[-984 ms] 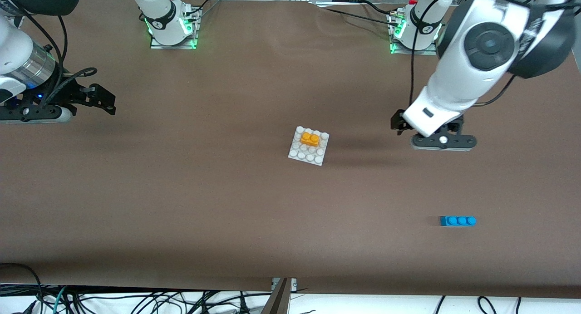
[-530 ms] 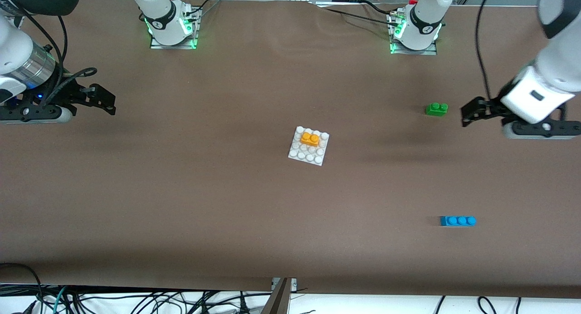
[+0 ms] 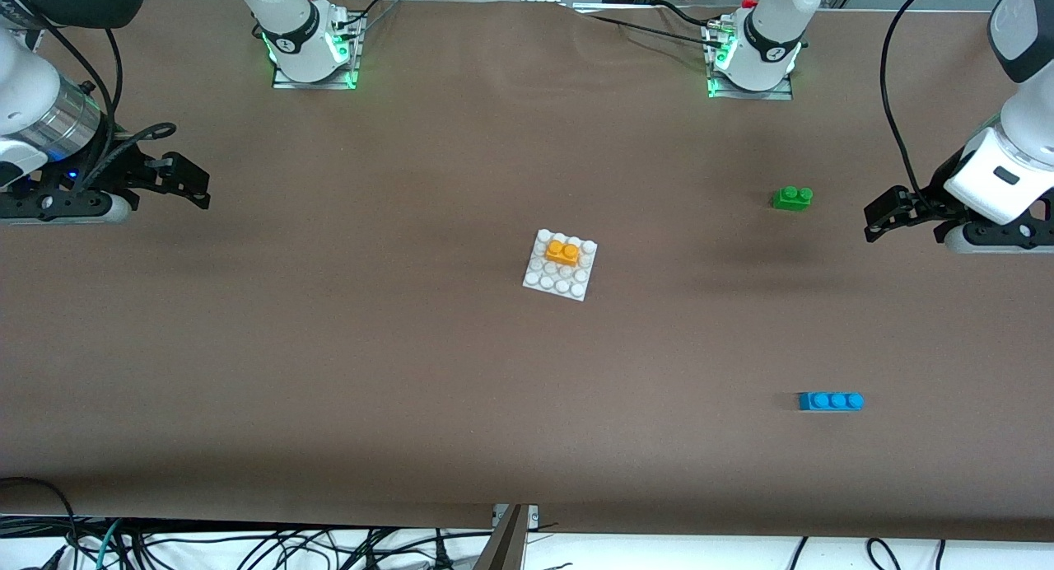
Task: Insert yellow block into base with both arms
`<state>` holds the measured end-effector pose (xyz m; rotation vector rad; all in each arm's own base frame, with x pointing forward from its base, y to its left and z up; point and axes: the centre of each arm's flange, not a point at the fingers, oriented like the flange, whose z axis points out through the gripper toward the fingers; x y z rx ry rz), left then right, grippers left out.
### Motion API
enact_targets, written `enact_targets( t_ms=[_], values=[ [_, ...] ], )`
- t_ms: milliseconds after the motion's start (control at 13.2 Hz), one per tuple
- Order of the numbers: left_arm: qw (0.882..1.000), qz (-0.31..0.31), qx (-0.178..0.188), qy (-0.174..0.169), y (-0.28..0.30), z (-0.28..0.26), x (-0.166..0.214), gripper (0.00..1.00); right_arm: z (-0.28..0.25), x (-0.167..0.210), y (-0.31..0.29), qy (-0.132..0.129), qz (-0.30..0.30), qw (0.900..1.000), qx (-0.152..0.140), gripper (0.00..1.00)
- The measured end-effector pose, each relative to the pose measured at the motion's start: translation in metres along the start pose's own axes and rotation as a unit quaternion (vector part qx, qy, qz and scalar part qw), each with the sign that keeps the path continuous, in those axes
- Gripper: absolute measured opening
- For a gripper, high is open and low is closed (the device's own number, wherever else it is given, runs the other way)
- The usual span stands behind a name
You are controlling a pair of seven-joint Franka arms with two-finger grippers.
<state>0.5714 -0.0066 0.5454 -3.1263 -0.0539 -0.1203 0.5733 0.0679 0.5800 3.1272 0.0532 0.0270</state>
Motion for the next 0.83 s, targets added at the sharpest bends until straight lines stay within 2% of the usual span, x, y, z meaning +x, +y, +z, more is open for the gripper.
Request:
enact_targets(
  t_ms=[303,833],
  values=[
    [1.000,-0.004,0.001,-0.024,-0.005,-0.005,-0.010,1.00,0.000,0.000,0.000,0.002,0.000,1.000,0.000,1.00],
    [0.999,-0.006,0.002,-0.034,-0.009,0.000,-0.009,1.00,-0.001,0.001,0.000,0.003,0.000,1.000,0.000,1.00]
  ],
)
